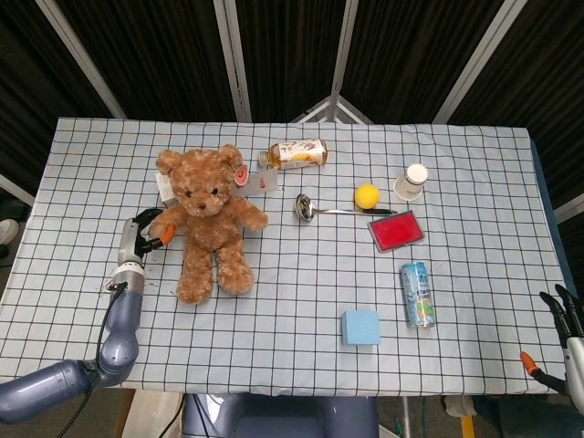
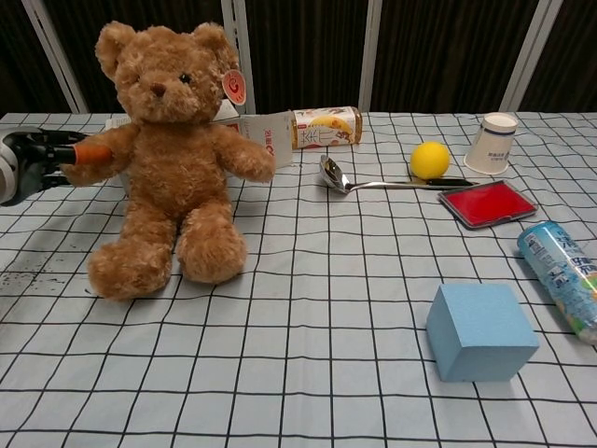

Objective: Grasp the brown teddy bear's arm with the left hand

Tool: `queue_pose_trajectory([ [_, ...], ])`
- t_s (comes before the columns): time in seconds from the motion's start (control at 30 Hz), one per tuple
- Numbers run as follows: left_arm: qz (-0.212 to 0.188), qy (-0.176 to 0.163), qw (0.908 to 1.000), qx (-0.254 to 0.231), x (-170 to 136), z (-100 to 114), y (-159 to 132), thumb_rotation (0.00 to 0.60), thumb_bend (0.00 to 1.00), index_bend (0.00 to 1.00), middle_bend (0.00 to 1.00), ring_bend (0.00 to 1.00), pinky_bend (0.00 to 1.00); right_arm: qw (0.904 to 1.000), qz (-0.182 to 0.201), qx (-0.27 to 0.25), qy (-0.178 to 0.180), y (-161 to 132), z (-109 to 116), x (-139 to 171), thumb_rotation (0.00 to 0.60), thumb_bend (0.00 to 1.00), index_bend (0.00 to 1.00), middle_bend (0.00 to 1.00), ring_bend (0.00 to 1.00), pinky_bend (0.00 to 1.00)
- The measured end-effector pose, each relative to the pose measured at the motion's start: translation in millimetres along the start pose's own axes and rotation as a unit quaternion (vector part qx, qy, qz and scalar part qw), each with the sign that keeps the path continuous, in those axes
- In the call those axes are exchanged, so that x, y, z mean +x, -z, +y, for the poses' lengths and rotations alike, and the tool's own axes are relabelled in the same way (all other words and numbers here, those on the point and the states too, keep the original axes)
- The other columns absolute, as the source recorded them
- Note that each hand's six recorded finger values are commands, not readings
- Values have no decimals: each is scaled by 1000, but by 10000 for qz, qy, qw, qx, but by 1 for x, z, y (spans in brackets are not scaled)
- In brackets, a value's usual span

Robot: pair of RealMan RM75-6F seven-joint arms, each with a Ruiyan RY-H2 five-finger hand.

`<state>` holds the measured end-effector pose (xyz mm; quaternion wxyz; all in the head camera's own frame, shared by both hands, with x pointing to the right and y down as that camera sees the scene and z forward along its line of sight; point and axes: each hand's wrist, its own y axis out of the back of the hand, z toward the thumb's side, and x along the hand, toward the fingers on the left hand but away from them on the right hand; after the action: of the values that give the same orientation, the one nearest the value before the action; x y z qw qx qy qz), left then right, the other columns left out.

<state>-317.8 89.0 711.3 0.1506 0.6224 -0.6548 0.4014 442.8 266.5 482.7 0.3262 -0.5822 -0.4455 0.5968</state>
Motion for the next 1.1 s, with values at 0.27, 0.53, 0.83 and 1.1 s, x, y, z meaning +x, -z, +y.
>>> queue_pose_trajectory([
  [0.27, 327, -162, 9993, -14, 11, 14, 25, 600, 558, 420, 376, 25, 0, 10000, -13, -2, 11, 0, 1, 0, 600, 217, 116, 61, 87, 0],
  [0.53, 62, -47, 10000, 7, 4, 2, 7, 600, 529, 377, 340, 15, 0, 10000, -16, -4, -3, 0, 0, 0, 600, 218, 116, 61, 87, 0],
  [0.83, -31, 60, 9999, 88, 3, 6, 10, 600, 412, 194, 65, 0, 0, 10000, -8, -24, 9, 0, 1, 1, 600, 218, 116, 61, 87, 0],
  [1.1, -375, 227, 9983, 376, 1, 8, 4, 600, 319, 38, 0, 0, 0, 10000, -1, -15, -22, -2, -1, 0, 600, 218, 117, 61, 87, 0],
])
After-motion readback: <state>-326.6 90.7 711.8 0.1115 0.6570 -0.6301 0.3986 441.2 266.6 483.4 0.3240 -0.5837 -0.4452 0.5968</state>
